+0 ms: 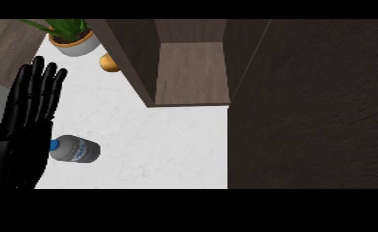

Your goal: Pick up the bottled water, place it into the cabinet and close the cabinet

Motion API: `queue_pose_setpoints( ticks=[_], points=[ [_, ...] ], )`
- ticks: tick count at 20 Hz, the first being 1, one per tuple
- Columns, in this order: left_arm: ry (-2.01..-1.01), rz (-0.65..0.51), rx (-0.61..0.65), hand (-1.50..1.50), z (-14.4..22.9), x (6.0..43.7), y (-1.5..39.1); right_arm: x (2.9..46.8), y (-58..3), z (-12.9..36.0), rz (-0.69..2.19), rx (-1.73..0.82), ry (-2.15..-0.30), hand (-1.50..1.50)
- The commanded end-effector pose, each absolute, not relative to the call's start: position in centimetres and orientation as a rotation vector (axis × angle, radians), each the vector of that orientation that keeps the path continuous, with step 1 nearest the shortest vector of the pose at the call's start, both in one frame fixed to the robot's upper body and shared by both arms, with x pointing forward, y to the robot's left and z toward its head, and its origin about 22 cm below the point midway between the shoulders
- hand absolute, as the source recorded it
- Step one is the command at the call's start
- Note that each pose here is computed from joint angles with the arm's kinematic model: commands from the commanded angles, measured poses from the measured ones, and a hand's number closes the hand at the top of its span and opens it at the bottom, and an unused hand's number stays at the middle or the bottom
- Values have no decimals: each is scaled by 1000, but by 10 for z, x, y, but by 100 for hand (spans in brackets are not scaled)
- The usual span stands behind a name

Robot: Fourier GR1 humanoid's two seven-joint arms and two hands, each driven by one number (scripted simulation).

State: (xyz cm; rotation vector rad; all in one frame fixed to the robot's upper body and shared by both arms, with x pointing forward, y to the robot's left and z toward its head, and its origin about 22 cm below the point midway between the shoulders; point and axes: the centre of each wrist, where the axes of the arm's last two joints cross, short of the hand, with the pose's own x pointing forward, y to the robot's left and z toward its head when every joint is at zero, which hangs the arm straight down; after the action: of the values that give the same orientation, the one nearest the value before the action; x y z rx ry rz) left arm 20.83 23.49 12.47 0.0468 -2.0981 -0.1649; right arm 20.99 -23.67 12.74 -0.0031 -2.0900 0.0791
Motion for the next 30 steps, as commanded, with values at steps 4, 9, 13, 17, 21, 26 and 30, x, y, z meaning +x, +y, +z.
queue_pose_setpoints(
  ticks=[4, 9, 13, 17, 21, 26, 30],
  points=[
    [-2102, -128, 102, -150, 127, 172, 236, 163, -244, 114, 65, -81, -2047, -150],
    [-1840, 81, -123, -150, 110, 157, 215, 150, -227, 116, 71, 225, -1902, -150],
    [-1841, 103, -153, -150, 152, 119, 200, 136, -249, 138, 91, 234, -1892, -150],
    [-1838, 114, -131, -150, 157, 105, 204, 97, -251, 171, 111, 239, -1883, -150],
    [-1828, 128, -127, -150, 171, 89, 193, 98, -250, 154, 90, 250, -1894, -150],
    [-1827, 122, -120, -150, 182, 70, 198, 106, -260, 152, 85, 215, -1903, -150],
    [-1839, 108, -119, -150, 170, 84, 185, 95, -258, 164, 84, 247, -1892, -150]
  ],
)
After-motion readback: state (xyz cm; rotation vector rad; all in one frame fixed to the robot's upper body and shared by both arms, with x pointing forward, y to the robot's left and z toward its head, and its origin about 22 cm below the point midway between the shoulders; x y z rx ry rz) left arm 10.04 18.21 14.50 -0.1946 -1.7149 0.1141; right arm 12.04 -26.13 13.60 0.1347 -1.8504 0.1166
